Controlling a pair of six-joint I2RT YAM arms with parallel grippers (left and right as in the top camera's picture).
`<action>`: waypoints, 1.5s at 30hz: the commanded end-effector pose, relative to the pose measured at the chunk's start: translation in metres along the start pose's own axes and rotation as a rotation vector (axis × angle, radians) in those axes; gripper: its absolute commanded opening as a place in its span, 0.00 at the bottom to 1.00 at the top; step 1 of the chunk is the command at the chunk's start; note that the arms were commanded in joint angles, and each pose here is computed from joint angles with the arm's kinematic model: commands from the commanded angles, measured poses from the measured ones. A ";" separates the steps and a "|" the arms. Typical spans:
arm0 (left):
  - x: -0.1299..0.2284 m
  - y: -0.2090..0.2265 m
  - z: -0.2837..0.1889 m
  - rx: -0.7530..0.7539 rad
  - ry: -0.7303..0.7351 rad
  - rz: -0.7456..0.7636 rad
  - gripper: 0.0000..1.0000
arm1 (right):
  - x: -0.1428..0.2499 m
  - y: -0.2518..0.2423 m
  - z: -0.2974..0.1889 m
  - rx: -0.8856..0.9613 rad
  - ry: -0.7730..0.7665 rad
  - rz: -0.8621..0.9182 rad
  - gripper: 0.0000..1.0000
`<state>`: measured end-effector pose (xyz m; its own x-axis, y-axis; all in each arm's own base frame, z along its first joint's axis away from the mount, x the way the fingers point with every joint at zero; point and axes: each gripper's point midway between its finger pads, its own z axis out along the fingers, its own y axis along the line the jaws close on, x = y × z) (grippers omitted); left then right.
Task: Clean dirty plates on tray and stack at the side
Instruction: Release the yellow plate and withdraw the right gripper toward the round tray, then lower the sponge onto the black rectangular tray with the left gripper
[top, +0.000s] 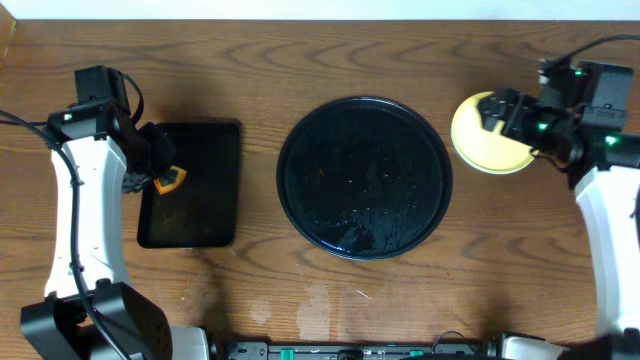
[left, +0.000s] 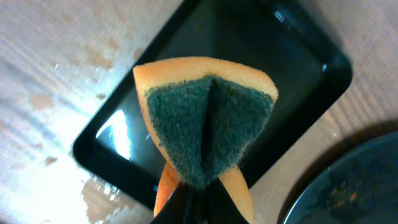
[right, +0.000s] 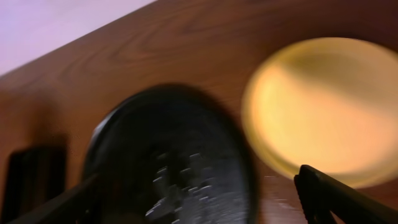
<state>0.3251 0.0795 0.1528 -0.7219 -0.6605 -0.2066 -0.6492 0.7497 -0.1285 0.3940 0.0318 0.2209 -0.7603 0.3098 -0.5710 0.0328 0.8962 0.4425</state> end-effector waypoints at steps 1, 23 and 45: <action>0.008 -0.004 0.020 0.029 0.047 0.014 0.08 | 0.015 0.046 0.004 -0.105 0.046 -0.098 0.95; 0.027 -0.033 0.118 0.315 0.359 -0.121 0.16 | 0.069 0.116 0.025 -0.170 0.160 -0.296 0.99; 0.015 -0.037 0.118 0.308 0.269 0.006 0.09 | 0.069 0.116 0.025 -0.170 0.161 -0.295 0.99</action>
<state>0.3717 0.0402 0.0616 -0.7837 -0.6203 0.0328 -0.5526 0.6720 -0.4930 0.3604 0.1619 0.2128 -0.8219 0.0003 -0.5696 -0.2788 0.8718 0.4028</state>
